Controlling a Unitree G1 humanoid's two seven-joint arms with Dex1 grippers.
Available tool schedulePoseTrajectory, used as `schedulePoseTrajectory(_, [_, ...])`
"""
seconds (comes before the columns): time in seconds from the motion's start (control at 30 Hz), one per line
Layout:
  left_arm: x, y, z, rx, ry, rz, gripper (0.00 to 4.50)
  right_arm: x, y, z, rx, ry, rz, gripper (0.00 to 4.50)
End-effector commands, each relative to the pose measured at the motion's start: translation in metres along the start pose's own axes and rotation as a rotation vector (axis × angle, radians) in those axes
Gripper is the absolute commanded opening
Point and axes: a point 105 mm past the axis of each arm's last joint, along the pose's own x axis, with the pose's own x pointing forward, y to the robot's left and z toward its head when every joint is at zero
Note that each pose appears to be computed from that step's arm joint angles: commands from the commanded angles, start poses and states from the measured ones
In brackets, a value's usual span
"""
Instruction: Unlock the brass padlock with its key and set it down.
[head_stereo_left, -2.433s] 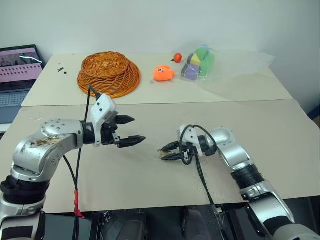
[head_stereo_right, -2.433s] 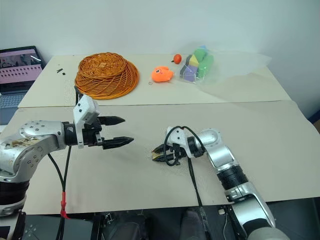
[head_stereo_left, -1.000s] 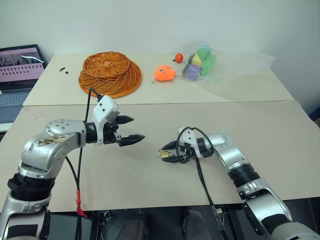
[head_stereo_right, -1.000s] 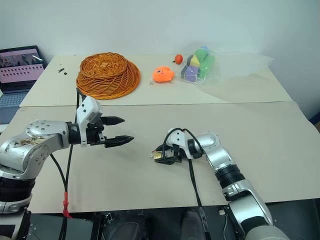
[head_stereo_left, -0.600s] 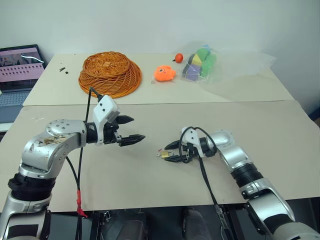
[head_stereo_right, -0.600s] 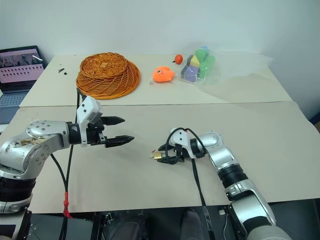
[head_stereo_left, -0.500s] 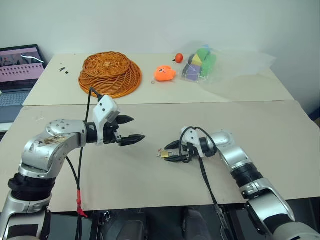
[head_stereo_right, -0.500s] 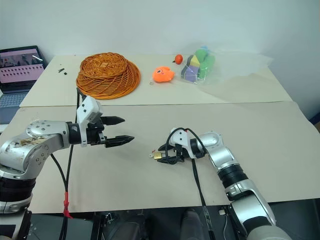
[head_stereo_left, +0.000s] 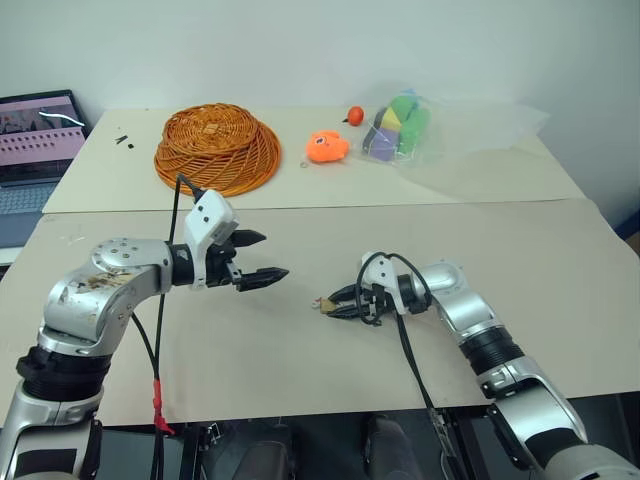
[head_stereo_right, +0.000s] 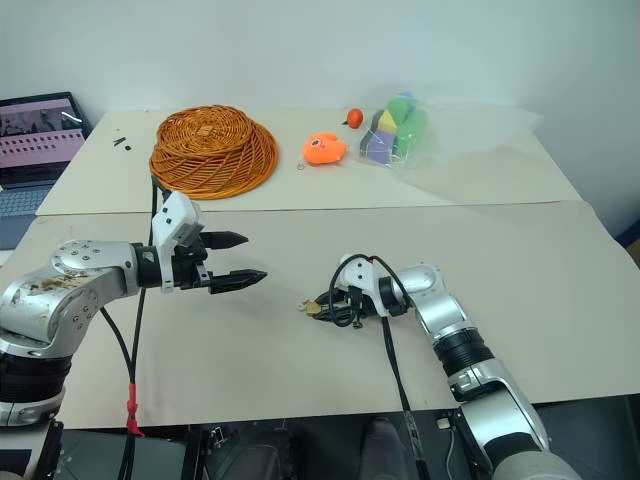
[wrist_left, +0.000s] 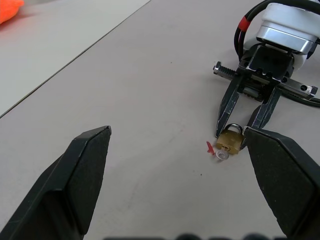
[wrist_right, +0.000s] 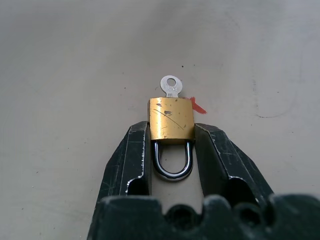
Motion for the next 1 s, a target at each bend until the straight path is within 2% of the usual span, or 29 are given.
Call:
schedulePoseTrajectory(0.03, [-0.003,0.0,0.008,0.019,-0.035,0.002,4.5,-0.008,-0.004,0.014,-0.055,-0.012,-0.025,0.89])
schedulePoseTrajectory(0.3, [0.001,0.002,0.0,-0.106,-0.071,0.014,4.5,-0.043,-0.016,0.058,-0.206,-0.004,-0.092,0.89])
schedulePoseTrajectory(0.47, [0.008,0.001,0.0,-0.187,-0.094,0.013,4.5,-0.055,-0.017,0.072,-0.285,0.028,-0.118,0.89])
schedulePoseTrajectory(0.57, [0.015,-0.007,-0.001,-0.282,-0.104,-0.022,4.5,-0.062,-0.018,0.077,-0.339,0.055,-0.138,0.89])
schedulePoseTrajectory(0.77, [0.024,-0.015,0.002,-0.665,-0.15,-0.112,4.5,-0.075,-0.02,0.078,-0.403,0.104,-0.165,0.89])
schedulePoseTrajectory(0.97, [0.021,-0.008,-0.003,-0.806,-0.138,-0.086,4.5,-0.083,-0.02,0.073,-0.38,0.107,-0.188,0.89])
schedulePoseTrajectory(1.0, [0.021,-0.01,-0.003,-0.808,-0.127,-0.092,4.24,-0.084,-0.02,0.075,-0.379,0.103,-0.193,0.89])
